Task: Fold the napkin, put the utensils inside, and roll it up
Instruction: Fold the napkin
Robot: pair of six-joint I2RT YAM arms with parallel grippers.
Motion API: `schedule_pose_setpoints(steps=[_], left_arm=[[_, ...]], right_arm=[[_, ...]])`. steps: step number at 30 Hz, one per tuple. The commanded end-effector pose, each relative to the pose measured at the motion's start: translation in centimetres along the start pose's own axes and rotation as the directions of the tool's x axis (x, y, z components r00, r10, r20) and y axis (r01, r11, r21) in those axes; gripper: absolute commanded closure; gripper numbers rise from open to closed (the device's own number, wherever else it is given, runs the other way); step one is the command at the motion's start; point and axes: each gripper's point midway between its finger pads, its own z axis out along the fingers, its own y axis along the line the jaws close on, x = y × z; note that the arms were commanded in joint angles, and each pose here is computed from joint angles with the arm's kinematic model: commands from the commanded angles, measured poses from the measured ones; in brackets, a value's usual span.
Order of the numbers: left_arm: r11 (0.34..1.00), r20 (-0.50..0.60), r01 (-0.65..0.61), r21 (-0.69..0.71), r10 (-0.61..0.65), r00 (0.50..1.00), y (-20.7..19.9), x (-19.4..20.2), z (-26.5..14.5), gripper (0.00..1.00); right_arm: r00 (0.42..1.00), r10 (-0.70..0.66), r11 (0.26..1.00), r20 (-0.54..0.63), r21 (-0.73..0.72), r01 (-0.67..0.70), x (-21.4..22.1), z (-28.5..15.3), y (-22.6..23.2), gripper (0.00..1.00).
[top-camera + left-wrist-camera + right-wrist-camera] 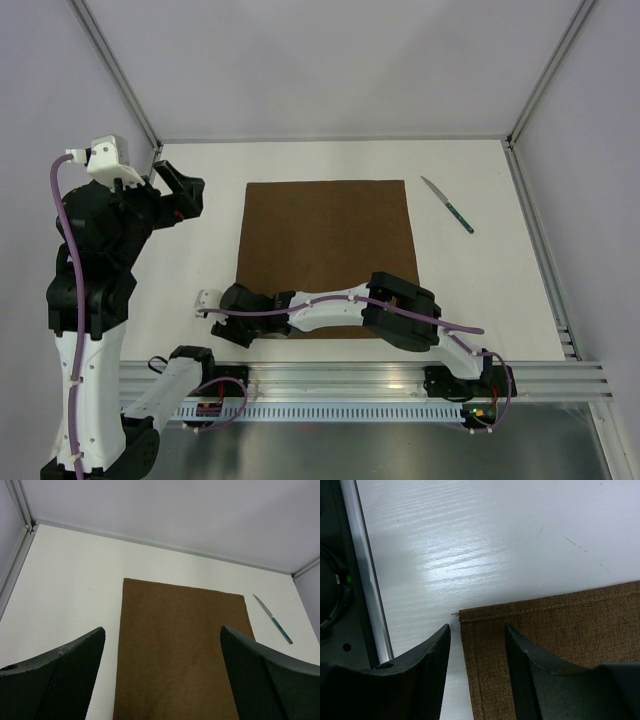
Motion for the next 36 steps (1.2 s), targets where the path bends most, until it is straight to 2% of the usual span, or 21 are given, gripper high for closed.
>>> schedule_pose_setpoints(steps=[1,8,21,25,36], left_arm=[[1.0,0.008,0.006,-0.01,-0.006,1.0,0.2,-0.2,-0.5,0.0],[1.0,-0.001,0.007,-0.003,-0.007,1.0,0.1,0.1,-0.4,0.0],[1.0,0.001,0.004,-0.005,-0.004,1.0,0.2,0.2,-0.6,0.0],[1.0,-0.001,0.006,-0.005,-0.006,1.0,0.2,0.3,-0.5,0.0],[1.0,-0.015,0.008,-0.011,-0.009,1.0,0.4,1.0,0.0,0.0]], right_arm=[[1.0,-0.009,1.0,0.018,0.02,0.008,-0.4,0.7,-0.1,0.46],[1.0,-0.024,0.999,0.0,0.021,0.024,0.6,0.9,-0.3,0.57],[0.999,-0.04,0.999,0.001,0.008,0.04,-0.3,0.1,-0.4,0.88],[0.999,-0.031,1.0,0.032,0.004,0.031,-2.4,-0.9,-0.7,0.93],[0.993,0.0,1.0,0.114,0.002,0.0,-7.0,-4.7,-1.8,0.98]])
